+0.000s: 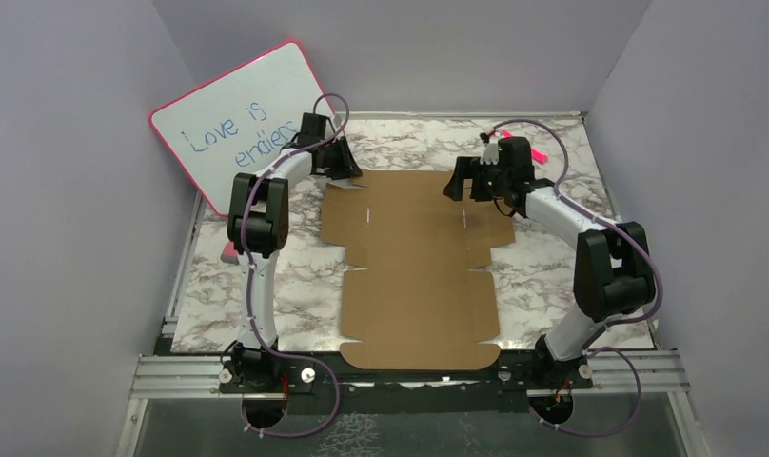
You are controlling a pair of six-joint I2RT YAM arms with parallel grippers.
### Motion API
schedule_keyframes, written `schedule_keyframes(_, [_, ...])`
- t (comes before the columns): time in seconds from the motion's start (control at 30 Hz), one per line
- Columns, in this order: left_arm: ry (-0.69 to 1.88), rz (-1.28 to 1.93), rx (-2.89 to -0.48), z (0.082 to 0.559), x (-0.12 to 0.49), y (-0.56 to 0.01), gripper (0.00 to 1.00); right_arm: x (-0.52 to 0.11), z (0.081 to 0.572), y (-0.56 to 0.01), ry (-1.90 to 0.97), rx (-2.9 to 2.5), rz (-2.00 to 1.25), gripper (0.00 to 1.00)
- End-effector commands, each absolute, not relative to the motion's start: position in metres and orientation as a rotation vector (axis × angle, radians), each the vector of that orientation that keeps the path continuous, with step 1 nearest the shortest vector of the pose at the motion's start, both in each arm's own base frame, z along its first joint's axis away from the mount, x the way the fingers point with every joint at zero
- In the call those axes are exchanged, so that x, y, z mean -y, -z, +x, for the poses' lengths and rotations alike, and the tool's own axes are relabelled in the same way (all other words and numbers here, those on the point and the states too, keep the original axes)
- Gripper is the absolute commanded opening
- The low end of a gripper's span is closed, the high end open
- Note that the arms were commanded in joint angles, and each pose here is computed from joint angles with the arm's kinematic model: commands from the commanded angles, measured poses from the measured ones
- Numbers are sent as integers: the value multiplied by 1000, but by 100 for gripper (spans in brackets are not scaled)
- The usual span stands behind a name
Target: Fold the paper box
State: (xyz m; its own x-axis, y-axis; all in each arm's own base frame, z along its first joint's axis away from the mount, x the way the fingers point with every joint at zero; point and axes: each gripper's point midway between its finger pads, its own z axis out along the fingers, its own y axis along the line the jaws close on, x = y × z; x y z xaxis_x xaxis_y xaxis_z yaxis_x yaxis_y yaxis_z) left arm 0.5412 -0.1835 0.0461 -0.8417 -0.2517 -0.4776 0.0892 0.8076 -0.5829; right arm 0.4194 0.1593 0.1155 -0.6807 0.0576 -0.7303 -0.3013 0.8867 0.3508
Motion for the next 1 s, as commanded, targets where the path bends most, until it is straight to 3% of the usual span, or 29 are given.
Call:
schedule_keyframes(0.0, [859,-46,-2404,547,187,-55,24,-176,437,-130,-646,-2183,-274,97])
schedule_keyframes(0.1, [840,-20,-2376,545,185,-60,13,-183,443,-133,-677,-2166,-357,97])
schedule_keyframes(0.3, [829,7,-2282,536,183,-80,8,-201,462,-151,-734,-2134,-572,100])
schedule_keyframes(0.97, [825,353,-2015,503,218,-161,7,-225,485,-175,-720,-1796,-1181,99])
